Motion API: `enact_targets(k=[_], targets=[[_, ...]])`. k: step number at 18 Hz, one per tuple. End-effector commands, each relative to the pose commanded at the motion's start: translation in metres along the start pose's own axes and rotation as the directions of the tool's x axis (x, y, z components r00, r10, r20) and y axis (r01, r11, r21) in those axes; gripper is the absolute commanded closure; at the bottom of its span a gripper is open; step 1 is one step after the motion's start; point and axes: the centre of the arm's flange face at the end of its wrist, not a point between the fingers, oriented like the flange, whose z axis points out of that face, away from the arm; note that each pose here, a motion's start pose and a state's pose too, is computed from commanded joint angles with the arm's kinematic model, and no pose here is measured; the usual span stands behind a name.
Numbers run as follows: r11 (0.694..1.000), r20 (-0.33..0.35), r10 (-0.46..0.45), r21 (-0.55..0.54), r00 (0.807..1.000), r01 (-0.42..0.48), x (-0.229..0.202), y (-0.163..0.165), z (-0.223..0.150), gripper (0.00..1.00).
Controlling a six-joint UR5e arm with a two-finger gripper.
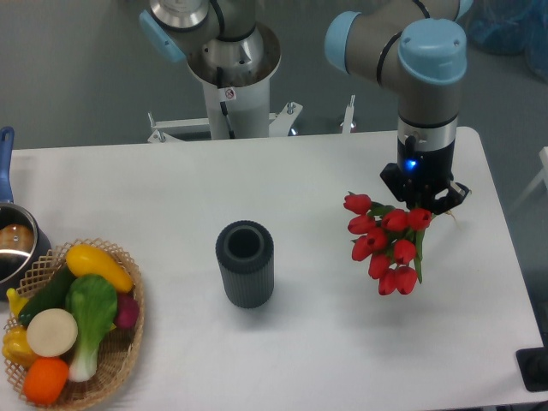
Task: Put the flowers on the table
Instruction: 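Lower the held red tulips toward the table beside the black vase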
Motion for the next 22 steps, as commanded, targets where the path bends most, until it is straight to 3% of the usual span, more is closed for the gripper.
enact_targets(k=[11, 22], targets=[[1.000, -0.048, 0.022, -0.010, 0.999, -0.023, 0.000, -0.018, 0.037, 0.92], [0.994, -0.117, 0.066, -0.083, 0.991, -0.076, 0.006, -0.048, 0.110, 0.91]])
